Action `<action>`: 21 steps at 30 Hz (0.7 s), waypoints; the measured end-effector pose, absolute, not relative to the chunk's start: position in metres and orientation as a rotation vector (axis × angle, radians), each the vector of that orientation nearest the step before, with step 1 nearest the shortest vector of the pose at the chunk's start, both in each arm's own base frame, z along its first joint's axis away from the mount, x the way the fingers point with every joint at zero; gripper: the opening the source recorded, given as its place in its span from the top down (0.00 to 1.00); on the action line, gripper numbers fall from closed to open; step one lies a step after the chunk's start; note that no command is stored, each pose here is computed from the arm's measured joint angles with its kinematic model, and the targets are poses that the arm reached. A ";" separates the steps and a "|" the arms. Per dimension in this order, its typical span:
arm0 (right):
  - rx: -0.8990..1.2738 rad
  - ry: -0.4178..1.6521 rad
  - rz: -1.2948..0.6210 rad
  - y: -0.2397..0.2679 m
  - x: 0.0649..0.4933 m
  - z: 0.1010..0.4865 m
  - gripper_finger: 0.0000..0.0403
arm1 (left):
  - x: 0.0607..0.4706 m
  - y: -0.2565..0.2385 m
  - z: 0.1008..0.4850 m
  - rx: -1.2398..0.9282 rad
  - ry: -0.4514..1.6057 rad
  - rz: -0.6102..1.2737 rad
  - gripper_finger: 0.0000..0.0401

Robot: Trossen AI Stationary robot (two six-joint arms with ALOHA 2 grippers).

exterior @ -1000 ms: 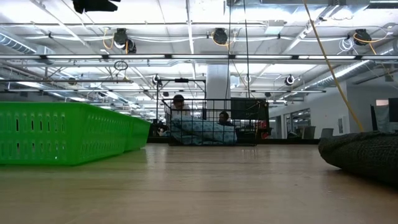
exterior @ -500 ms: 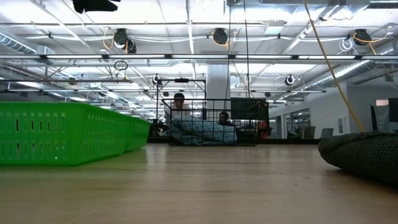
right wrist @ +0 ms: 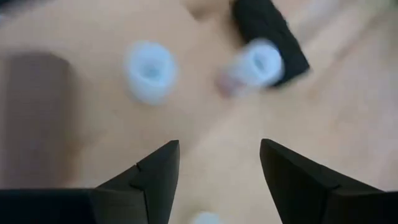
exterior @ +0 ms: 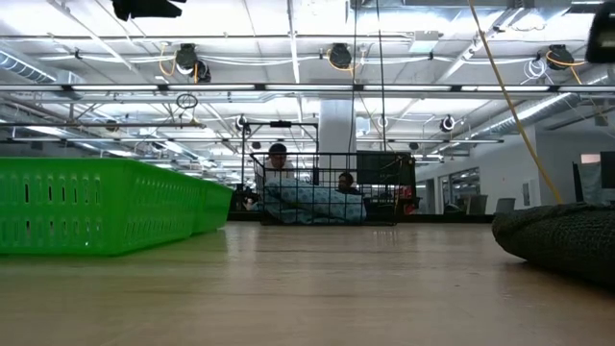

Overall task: Pick & Place Medicine items
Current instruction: Put the brown bandage into the top green bin

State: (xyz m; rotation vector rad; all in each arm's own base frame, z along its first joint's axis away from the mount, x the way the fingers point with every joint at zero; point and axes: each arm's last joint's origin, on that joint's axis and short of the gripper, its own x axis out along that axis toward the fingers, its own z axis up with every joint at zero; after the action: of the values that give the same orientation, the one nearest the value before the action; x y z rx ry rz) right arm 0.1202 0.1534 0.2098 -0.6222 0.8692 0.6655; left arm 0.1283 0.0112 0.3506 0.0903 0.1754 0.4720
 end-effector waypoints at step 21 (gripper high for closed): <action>-0.454 1.294 0.929 0.204 0.111 0.157 0.47 | 0.128 0.011 0.351 0.090 0.175 0.472 0.33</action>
State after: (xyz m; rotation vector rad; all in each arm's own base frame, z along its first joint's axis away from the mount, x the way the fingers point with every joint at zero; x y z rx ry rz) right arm 0.1108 0.2035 0.1570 -0.4542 1.2937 0.9287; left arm 0.1284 0.0112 0.3506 0.0902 0.1754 0.4718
